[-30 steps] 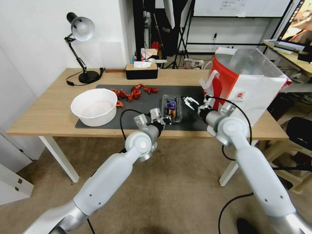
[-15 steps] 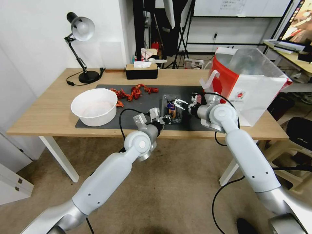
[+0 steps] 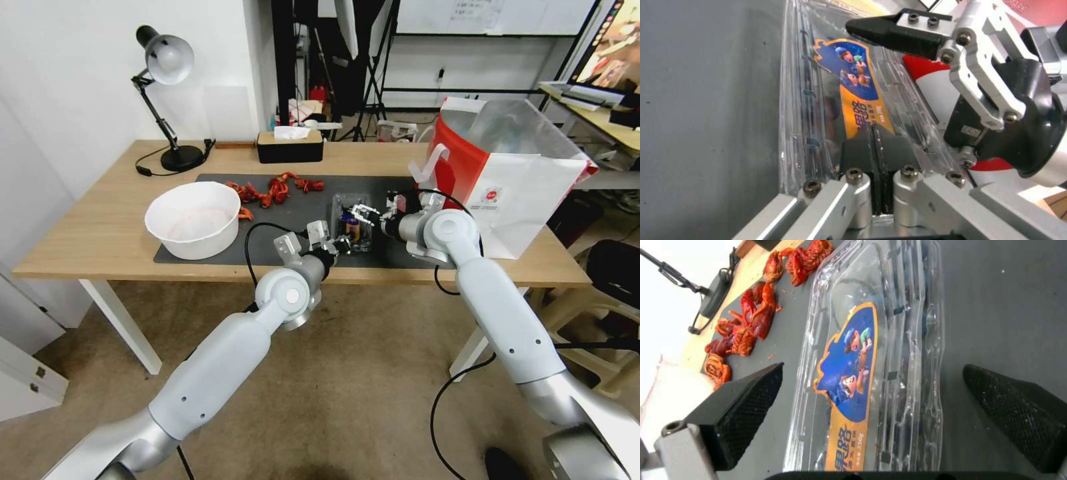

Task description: Close the takeout container lid, then place the container into the takeout bag.

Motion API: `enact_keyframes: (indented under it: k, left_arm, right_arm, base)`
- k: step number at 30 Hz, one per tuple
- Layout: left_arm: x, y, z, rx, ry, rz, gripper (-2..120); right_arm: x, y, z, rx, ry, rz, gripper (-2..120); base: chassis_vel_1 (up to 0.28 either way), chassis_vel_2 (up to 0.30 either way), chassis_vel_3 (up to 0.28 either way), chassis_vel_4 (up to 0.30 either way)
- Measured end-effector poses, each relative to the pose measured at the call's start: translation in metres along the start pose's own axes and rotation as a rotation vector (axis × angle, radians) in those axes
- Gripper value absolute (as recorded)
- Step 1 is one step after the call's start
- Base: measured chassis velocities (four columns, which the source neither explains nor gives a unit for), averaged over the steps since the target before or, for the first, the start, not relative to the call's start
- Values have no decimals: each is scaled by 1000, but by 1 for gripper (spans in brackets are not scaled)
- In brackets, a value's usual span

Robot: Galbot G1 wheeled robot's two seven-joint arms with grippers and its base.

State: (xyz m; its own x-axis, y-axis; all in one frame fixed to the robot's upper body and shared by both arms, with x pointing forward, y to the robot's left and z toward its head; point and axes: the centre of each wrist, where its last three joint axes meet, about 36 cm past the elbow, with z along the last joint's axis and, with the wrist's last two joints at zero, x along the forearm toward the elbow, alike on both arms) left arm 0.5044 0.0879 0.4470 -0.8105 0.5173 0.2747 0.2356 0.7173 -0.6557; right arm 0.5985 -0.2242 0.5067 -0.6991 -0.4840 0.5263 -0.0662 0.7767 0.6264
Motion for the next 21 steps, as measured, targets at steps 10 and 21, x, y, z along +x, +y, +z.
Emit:
enact_keyframes:
  k: [10,21]
  left_arm:
    - [1,-1,-2,0,-6,3,0]
    - [3,1,-3,2,-17,2,0]
  right_arm:
    - [-5,6,3,13,20,-6,97]
    - [-4,2,7,8,25,1,70]
  base:
    - [0,0,0,0]
    - [0,0,0,0]
